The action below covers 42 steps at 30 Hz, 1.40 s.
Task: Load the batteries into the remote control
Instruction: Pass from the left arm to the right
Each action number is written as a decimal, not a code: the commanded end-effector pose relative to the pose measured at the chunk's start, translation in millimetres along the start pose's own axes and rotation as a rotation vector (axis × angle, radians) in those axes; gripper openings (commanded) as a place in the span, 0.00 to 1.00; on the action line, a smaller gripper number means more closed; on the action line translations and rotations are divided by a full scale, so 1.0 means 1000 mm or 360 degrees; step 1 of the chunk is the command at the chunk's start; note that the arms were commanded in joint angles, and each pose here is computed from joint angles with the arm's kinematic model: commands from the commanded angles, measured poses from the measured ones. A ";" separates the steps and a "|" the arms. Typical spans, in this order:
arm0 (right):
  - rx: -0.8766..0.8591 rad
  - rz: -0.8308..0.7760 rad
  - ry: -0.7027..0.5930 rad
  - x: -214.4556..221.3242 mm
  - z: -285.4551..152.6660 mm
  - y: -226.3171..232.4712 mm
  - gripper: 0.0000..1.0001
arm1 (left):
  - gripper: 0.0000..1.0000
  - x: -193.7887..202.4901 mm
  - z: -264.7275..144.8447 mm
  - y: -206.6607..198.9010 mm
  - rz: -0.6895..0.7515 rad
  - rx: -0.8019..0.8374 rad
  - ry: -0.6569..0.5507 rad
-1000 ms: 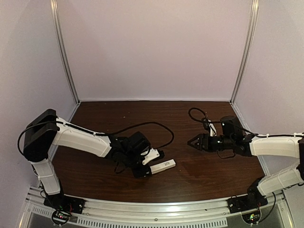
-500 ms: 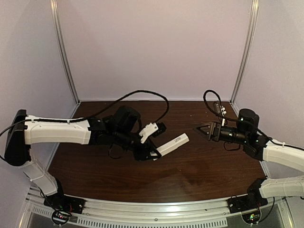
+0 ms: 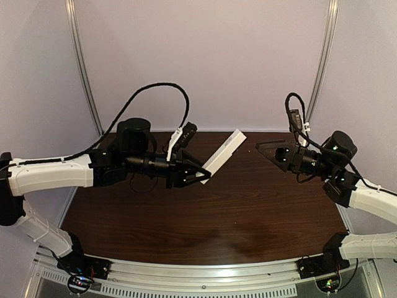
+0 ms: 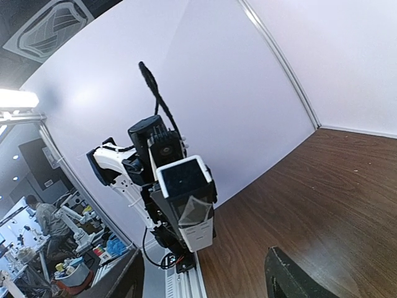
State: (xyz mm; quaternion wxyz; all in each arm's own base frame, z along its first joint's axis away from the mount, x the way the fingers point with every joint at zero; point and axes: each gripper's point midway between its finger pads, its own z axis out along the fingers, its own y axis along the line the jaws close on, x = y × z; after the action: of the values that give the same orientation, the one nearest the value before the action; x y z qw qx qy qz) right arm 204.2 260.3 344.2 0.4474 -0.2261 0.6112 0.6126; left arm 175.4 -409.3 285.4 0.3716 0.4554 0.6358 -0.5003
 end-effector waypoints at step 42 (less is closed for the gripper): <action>-0.0194 -0.0076 0.0155 0.005 0.073 0.040 0.12 | 0.69 -0.026 -0.013 -0.005 -0.0110 0.0115 -0.0256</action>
State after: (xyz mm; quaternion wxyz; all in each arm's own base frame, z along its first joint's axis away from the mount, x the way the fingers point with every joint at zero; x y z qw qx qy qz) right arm 189.9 338.9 363.0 0.4123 -0.2927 0.5827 0.6362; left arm 165.8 -413.2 309.7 0.3628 0.4152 0.5962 -0.5836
